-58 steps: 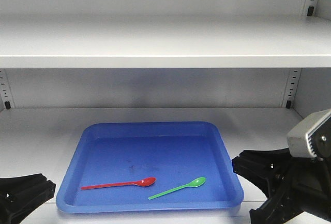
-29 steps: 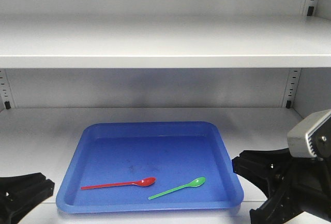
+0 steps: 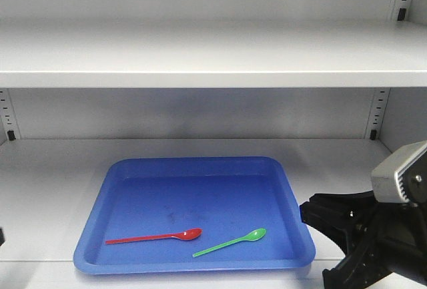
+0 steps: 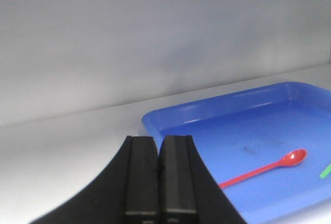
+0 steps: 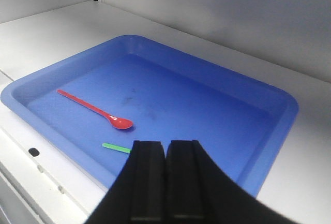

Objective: Sort red and green spoons into left cabinet

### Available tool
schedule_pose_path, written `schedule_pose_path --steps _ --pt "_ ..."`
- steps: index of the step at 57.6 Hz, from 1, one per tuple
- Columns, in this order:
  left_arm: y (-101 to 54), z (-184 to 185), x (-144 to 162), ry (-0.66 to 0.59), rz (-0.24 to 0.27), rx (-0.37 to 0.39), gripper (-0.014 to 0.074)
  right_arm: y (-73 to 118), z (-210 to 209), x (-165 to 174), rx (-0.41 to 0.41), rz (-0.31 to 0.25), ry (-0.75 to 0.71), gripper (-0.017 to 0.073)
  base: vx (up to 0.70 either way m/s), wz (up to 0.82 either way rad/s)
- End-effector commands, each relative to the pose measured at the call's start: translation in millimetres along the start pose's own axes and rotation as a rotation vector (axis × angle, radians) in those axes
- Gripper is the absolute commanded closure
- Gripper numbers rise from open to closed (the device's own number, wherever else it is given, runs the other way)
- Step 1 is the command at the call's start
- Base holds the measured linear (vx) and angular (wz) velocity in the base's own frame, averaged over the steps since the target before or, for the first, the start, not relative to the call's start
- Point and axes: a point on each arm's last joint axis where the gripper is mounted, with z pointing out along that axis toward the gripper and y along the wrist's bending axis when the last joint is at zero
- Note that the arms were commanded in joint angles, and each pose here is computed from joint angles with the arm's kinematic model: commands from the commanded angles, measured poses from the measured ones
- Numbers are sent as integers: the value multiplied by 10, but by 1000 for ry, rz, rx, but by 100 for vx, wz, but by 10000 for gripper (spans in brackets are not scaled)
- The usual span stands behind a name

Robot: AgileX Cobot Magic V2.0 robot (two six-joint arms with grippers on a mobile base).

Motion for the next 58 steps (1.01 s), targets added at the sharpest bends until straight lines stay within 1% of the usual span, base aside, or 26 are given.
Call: schedule_pose_path --steps 1,8,17,19,25,28,30,34,37,41,48,53,57,58 --pt "28 -70 -134 -139 -15 -18 594 -15 -64 -142 25 15 -61 562 0 0" --pt "27 -76 -121 -121 -15 -15 594 -15 -64 -142 25 15 -61 562 0 0" --pt "18 -37 -48 -57 -16 -8 594 -15 -64 -142 25 15 -61 562 0 0" --pt "30 -54 -39 -39 -8 -15 594 -15 -64 -142 25 15 -61 562 0 0" --pt "130 -123 -9 16 -14 -83 594 -13 -63 -141 23 14 -60 562 0 0" --pt "187 -168 26 67 -14 -126 594 -14 -64 -141 24 14 -60 562 0 0" --pt "216 -205 37 89 -3 -149 594 -13 -63 -141 23 14 -60 562 0 0" --pt "252 -290 42 115 43 -183 594 -12 -63 -141 22 14 -60 562 0 0" --pt "258 -368 40 110 77 -199 594 -12 -63 -141 22 14 -60 562 0 0" --pt "255 -475 62 85 100 -218 594 -12 -63 -141 22 14 -60 562 0 0" --pt "236 -637 245 51 98 -242 594 -12 -63 -141 22 14 -60 562 0 0" --pt "212 -739 480 40 84 -246 594 -12 -63 -141 22 14 -60 562 0 0" --pt "197 -801 675 30 83 -249 594 -12 -63 -141 22 14 -60 562 0 0" --pt "191 -826 722 12 85 -251 594 -12 -63 -141 22 14 -60 562 0 0"
